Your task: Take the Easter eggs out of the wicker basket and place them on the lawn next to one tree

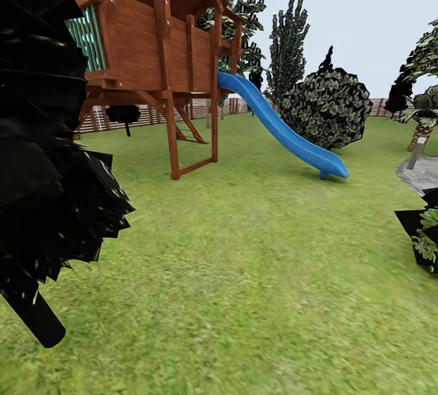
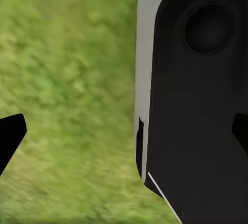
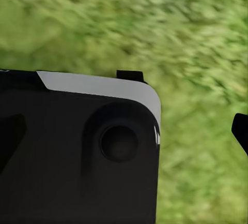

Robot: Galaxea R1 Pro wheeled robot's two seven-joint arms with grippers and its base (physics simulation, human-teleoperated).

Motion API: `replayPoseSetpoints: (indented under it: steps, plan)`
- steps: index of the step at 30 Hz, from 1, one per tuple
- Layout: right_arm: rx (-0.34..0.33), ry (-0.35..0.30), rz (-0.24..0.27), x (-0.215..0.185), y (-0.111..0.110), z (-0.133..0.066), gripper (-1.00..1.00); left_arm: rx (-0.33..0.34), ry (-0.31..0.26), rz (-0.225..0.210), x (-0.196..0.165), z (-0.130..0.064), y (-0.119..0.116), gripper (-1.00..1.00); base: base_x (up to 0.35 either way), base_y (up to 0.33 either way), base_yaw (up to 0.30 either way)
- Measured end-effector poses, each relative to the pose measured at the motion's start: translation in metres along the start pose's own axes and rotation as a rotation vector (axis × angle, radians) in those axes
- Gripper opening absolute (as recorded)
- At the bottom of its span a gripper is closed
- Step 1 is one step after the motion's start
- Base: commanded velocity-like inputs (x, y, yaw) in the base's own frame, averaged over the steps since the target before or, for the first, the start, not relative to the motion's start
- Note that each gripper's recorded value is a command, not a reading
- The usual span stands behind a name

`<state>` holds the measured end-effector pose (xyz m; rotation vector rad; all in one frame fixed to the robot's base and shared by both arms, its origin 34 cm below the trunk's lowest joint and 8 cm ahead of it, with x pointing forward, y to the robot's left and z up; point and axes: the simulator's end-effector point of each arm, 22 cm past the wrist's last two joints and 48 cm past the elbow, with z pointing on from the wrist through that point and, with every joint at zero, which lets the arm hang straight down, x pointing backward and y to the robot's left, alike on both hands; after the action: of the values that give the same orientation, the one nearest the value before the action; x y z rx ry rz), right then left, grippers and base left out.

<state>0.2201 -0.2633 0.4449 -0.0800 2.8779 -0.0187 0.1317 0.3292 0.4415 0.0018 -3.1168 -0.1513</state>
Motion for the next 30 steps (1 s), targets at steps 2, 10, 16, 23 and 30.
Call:
replayPoseSetpoints:
  steps: [2, 10, 16, 23, 30]
  plan:
    - [0.000, 0.000, 0.000, 0.000, 0.000, 0.000, 1.00, 0.000, 0.000, 0.000, 0.000, 0.000, 0.000, 1.00, 0.000, 0.000, 0.000]
    - [0.002, -0.002, 0.001, -0.001, -0.001, 0.000, 1.00, 0.000, 0.000, 0.000, 0.000, 0.000, 0.000, 1.00, 0.000, 0.000, 0.000]
    - [0.007, -0.005, -0.002, -0.002, -0.005, 0.000, 1.00, 0.000, 0.000, 0.000, 0.000, 0.000, 0.000, 1.00, 0.000, 0.000, 0.000]
    - [0.015, -0.018, -0.005, -0.006, -0.012, 0.001, 1.00, 0.000, 0.000, 0.000, 0.000, 0.000, 0.000, 1.00, 0.000, 0.000, 0.000]
    - [0.014, -0.015, -0.006, -0.006, -0.011, 0.001, 1.00, -0.001, 0.000, 0.000, 0.000, 0.000, 0.001, 1.00, 0.000, 0.000, 0.000]
